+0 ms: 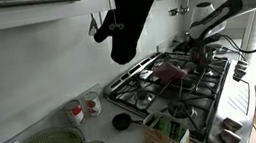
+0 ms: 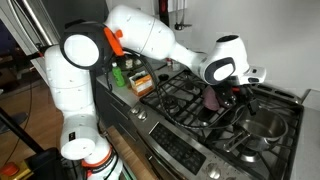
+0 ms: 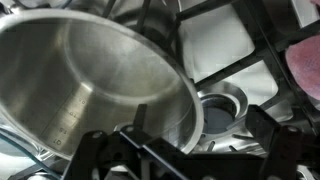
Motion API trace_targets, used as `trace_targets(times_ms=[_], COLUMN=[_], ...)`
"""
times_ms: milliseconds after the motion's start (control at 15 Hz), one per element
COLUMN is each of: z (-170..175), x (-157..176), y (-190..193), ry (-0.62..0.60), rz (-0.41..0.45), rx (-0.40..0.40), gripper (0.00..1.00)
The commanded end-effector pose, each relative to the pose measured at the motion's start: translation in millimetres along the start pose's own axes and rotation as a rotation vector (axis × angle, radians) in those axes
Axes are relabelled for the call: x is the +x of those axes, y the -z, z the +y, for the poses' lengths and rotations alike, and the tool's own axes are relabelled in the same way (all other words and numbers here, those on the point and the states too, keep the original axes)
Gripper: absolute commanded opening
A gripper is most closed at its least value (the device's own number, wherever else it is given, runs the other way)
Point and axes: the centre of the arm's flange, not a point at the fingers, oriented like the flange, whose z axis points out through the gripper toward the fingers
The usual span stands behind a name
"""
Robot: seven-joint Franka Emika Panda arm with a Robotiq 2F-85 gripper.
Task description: Slide the silver pot to the top right cooker on the hob of the stove, pick up the purple cloth and wipe the bottom right cooker on the hob of the stove, put the purple cloth back on the job of the stove
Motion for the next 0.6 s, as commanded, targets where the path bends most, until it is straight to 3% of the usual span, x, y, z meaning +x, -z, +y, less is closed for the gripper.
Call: trace_targets(times_ms=[0,533], z=[5,4], x=[9,18], y=[-21,-32], ry=[-0.008,0.011], rz=[0.001,-0.001], rx=[0.015,0.079], gripper=[0.72,0.11])
